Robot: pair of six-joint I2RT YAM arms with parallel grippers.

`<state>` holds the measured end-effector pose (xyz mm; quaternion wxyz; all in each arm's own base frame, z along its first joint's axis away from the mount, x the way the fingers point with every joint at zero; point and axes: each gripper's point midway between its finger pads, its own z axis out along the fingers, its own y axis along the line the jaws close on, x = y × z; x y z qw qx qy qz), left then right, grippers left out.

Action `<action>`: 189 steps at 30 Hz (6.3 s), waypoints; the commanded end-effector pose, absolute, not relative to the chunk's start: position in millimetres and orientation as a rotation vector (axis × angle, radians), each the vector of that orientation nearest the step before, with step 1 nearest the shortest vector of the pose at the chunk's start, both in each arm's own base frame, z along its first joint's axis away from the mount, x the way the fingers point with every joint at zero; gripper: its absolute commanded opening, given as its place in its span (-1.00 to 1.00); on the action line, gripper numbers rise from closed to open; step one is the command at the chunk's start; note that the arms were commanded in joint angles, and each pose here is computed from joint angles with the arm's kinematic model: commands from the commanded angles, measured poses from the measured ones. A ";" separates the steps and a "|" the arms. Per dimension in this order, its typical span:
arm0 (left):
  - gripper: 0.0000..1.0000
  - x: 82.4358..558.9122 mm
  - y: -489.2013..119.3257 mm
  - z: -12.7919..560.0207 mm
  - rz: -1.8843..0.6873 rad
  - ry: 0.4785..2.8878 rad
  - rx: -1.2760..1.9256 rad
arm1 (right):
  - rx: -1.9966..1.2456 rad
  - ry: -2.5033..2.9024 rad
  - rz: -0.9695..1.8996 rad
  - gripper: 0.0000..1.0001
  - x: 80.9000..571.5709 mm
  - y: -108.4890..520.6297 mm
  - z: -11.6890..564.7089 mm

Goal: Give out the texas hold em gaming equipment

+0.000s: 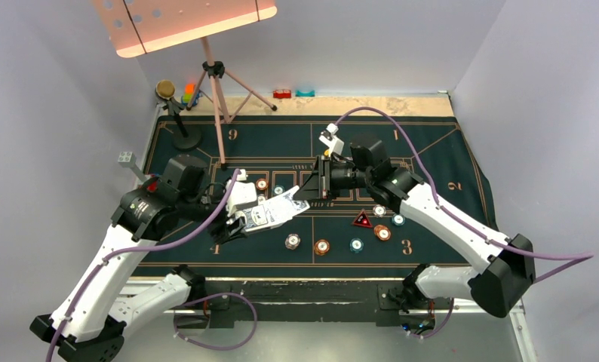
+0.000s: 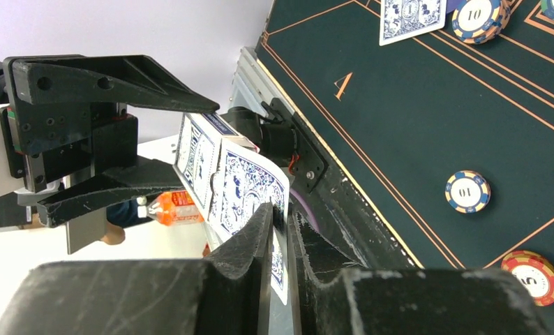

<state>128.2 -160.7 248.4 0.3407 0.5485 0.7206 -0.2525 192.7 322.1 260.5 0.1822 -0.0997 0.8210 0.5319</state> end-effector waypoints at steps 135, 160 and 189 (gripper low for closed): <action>-1.00 127.8 -168.7 282.1 -0.703 1.773 1.369 | -0.347 2.255 1.515 -0.16 182.6 332.4 284.9; -1.00 128.6 -169.1 282.5 -0.702 1.771 1.365 | -0.378 2.304 1.565 0.46 169.9 351.7 274.4; -1.00 127.2 -167.2 284.0 -0.693 1.768 1.364 | -0.284 2.246 1.434 -0.65 186.6 308.1 301.9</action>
